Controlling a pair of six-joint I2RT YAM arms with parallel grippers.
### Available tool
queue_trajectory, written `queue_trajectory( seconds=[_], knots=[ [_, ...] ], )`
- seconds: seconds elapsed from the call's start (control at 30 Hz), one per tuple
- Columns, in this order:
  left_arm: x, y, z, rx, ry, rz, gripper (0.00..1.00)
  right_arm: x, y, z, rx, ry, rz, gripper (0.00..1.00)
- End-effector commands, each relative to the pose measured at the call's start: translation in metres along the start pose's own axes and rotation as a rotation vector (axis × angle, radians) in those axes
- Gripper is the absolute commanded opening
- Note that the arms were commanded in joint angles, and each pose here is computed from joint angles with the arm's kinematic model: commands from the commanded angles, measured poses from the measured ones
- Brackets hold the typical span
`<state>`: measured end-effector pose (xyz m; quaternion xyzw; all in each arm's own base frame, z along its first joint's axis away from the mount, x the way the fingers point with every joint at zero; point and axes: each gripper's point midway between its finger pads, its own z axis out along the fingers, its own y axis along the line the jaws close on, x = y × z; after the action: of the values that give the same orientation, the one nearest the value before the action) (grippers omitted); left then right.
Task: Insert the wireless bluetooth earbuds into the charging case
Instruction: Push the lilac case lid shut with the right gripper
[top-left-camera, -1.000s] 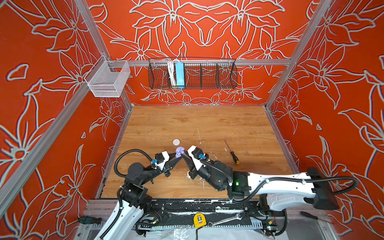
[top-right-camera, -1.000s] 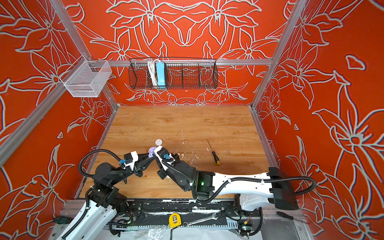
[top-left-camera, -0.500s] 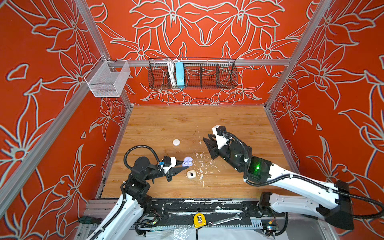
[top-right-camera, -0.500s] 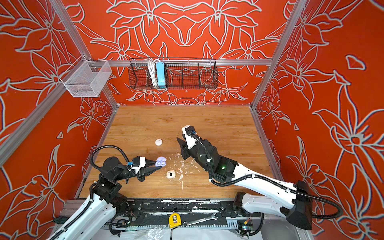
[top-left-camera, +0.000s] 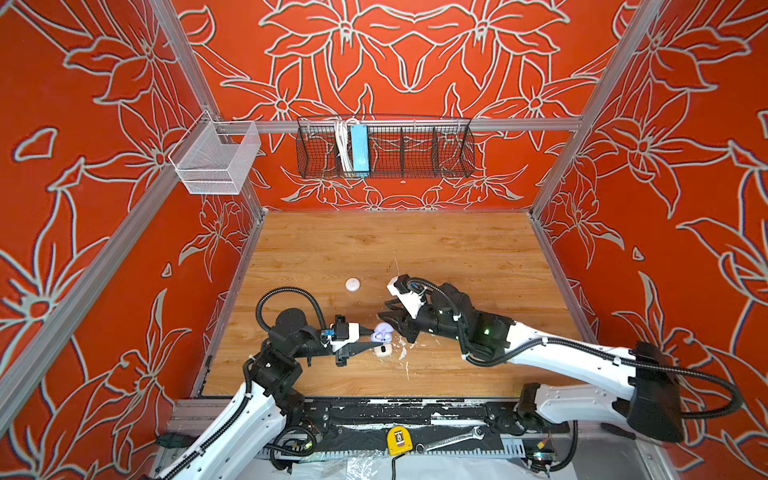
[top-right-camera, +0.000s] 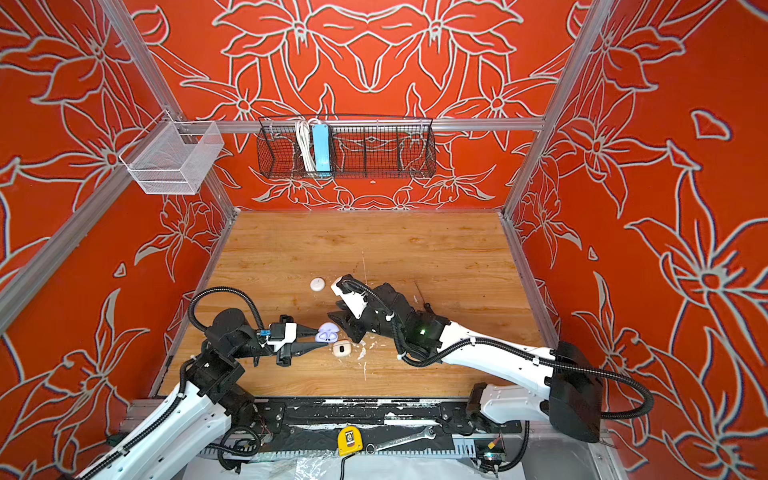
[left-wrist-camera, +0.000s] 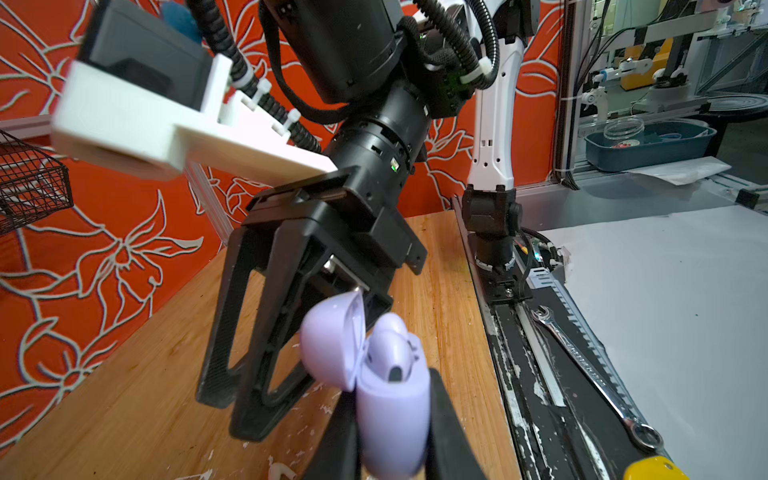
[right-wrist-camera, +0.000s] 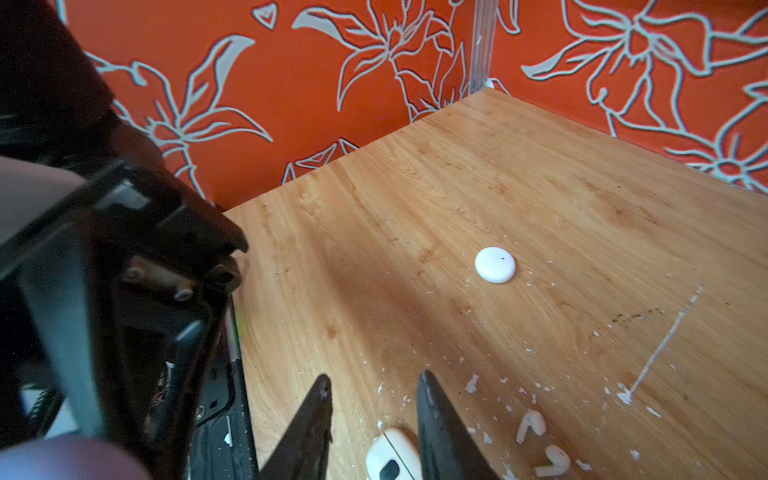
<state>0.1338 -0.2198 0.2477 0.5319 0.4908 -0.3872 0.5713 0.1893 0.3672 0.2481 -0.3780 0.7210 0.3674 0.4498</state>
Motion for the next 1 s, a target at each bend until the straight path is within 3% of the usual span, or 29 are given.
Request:
queue_trajectory(
  seconds=[0.0,0.47,0.97],
  knots=[
    [-0.007,0.000,0.001,0.007,-0.008,0.034,0.00,-0.017,0.023,-0.004,-0.119,-0.053,-0.032,0.36],
    [0.000,0.018,0.002,-0.077,0.030,-0.006,0.00,-0.015,0.057,-0.018,-0.218,-0.073,-0.098,0.36],
    [0.015,0.048,0.003,-0.216,0.084,-0.135,0.00,-0.014,0.058,-0.035,-0.170,-0.103,-0.134,0.36]
  ],
)
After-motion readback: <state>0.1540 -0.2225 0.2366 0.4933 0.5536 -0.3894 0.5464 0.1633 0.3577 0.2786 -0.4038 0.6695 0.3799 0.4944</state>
